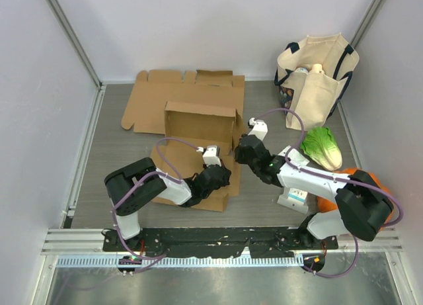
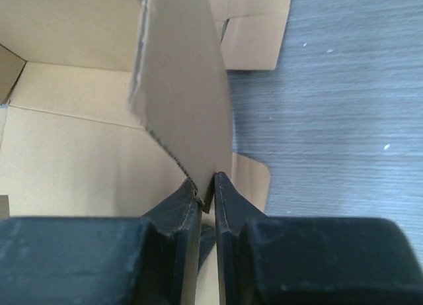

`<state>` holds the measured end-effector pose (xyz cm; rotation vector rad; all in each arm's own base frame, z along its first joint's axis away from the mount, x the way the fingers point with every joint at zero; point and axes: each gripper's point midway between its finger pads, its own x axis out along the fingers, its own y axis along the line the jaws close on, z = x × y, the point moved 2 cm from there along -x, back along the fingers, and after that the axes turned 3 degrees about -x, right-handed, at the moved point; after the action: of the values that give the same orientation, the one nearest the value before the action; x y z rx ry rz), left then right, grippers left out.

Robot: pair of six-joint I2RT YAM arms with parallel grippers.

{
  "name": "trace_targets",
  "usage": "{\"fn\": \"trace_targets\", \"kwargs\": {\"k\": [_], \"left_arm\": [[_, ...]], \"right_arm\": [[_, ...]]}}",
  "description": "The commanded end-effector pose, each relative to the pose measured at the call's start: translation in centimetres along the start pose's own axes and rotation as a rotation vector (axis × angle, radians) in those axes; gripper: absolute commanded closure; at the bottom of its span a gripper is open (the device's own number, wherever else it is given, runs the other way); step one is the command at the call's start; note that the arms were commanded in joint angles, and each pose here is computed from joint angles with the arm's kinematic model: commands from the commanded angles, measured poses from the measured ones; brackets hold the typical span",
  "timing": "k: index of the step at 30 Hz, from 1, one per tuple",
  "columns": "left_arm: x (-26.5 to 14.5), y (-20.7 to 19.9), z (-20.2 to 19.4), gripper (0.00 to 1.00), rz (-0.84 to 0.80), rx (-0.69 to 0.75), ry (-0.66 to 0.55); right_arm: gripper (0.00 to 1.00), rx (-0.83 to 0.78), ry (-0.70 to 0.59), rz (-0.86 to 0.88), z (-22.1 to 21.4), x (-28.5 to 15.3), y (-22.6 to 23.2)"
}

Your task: Fold the paper box

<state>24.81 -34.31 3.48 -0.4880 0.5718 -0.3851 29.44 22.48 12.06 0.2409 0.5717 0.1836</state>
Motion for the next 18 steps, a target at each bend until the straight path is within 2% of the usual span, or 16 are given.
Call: {"fn": "trace_targets", "kwargs": {"k": [1, 4, 7, 8, 9, 12, 14, 18], "left_arm": [[-0.1, 1.5, -0.4, 1.0, 0.051, 0.012, -0.013], [-0.3, 1.7, -0.5, 1.0, 0.051, 0.006, -0.01], [-0.3, 1.7, -0.4, 1.0, 0.046, -0.001, -0.013], [-0.4, 1.6, -0.5, 1.0, 0.042, -0.002, -0.01], [-0.4, 1.6, -0.5, 1.0, 0.042, 0.001, -0.01], [-0.5, 1.6, -0.4, 1.0, 0.039, 0.002, -0.011], [-0.6, 1.7, -0.4, 1.0, 0.04, 0.009, -0.012], [-0.8, 1.8, -0.3, 1.0, 0.04, 0.012, -0.012]], "right_arm": [[0.79, 0.203, -0.083, 0.03, 0.6, 0.5, 2.8], [0.7, 0.16, -0.054, 0.067, 0.1, 0.5, 3.6], [0.58, 0.021, -0.061, 0.144, 0.1, -0.8, 3.4], [0.54, -0.025, -0.115, 0.183, 1.5, -2.3, 3.4], [0.39, -0.054, -0.114, 0.239, 1.5, -2.9, 3.6], [0.35, -0.108, -0.146, 0.266, 3.1, -5.3, 2.3], [0.35, -0.107, -0.143, 0.195, 3.8, -5.8, -0.2], [0.33, -0.04, -0.249, 0.094, 7.4, -7.2, -5.2]]}}
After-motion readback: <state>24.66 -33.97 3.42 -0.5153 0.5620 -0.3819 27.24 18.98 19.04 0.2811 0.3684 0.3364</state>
